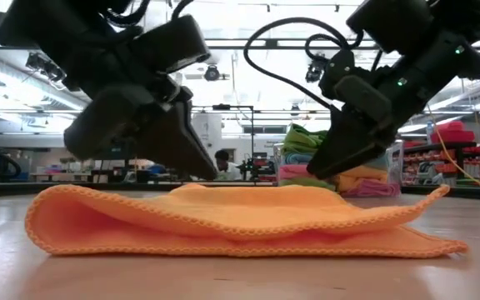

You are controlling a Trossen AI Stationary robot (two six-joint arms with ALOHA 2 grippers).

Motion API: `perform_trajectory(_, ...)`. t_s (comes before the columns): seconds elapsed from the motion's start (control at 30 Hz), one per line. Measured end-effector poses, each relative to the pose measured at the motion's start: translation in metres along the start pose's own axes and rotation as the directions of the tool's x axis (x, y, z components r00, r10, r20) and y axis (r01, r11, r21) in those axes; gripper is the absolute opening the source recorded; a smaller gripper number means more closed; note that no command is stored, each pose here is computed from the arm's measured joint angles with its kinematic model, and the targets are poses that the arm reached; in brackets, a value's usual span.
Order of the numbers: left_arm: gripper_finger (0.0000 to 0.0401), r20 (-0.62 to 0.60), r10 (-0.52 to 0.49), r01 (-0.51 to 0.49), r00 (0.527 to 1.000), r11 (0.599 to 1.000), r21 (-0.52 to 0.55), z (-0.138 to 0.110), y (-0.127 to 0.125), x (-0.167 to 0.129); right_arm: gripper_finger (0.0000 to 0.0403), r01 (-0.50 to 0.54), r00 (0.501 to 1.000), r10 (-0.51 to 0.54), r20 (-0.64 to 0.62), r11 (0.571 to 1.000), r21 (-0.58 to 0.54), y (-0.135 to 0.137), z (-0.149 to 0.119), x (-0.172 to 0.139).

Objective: Fold microfiber towels
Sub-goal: Fold the yellow towel

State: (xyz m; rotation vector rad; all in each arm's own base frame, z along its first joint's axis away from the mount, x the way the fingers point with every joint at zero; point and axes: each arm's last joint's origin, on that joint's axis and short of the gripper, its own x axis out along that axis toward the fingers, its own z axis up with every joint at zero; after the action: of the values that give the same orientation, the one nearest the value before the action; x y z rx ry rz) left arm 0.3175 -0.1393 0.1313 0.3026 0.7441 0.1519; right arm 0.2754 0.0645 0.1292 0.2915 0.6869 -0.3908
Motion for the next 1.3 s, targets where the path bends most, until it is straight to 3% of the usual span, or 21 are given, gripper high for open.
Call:
perform_trajectory(0.47, 0.0029, 0.073, -0.011, 0.017, 0.997, 0.996, -0.082, -0.022, 0.026, -0.034, 0.0252, 0.041, 0.999, -0.042, 0.015, 0.997, 0.064, -0.022, 0.016, 0.011)
perform_trajectory(0.77, 0.003, 0.133, 0.005, 0.015, 0.991, 0.989, -0.15, -0.04, 0.037, -0.034, 0.0252, 0.075, 0.996, -0.08, 0.033, 0.987, 0.141, -0.043, 0.03, 0.021)
perform_trajectory(1.1, 0.0036, 0.149, 0.01, 0.019, 0.989, 0.981, -0.194, -0.038, 0.039, -0.033, 0.0251, 0.108, 0.994, -0.104, -0.032, 0.978, 0.177, -0.039, 0.012, 0.045)
perform_trajectory(1.3, 0.003, 0.152, 0.01, 0.021, 0.988, 0.98, -0.2, -0.038, 0.039, -0.033, 0.025, 0.112, 0.994, -0.109, -0.025, 0.978, 0.174, -0.032, 0.016, 0.055)
